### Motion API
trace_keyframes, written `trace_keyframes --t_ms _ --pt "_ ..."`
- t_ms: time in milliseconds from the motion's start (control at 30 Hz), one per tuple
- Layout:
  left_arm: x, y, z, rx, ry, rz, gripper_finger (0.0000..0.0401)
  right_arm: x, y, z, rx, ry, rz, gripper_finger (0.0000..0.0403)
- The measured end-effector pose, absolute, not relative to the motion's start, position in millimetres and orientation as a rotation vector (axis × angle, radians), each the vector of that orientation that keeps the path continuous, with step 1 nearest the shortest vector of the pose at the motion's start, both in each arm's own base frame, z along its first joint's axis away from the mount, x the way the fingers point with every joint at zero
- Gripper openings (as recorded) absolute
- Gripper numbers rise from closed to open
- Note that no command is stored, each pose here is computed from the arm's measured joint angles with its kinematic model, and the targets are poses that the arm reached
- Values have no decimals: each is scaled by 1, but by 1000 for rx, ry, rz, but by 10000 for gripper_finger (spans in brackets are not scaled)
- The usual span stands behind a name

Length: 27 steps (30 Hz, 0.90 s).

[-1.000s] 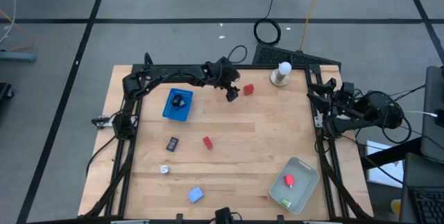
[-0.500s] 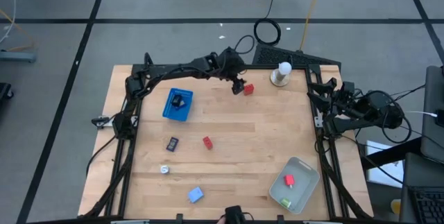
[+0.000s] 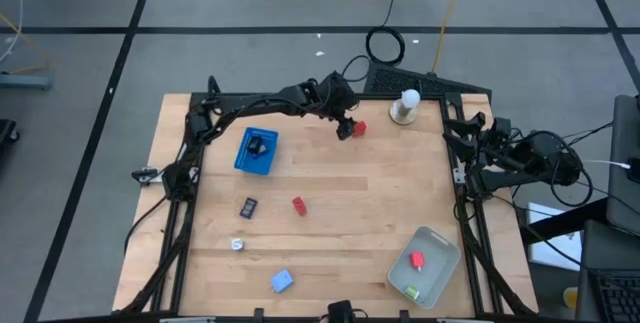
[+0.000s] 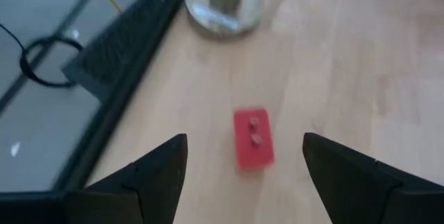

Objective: Pick & Place Office items
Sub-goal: Put the top red charger adapter into the white bin

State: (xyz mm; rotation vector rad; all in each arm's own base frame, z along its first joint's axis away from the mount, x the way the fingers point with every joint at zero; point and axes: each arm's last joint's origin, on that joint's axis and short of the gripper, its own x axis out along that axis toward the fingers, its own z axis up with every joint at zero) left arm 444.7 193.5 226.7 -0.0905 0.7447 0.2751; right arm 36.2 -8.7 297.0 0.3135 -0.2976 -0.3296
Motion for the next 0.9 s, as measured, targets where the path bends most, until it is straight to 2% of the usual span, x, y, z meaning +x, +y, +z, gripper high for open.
trace_keyframes --t_ms 267,600,900 --pt "474 192 226 -41 779 237 282 36 -9 297 313 -296 -327 242" --pt "509 209 248 -38 660 264 282 36 -9 297 313 -297 -327 242" --pt "495 205 232 -91 873 245 282 36 -9 297 313 -297 -327 242"
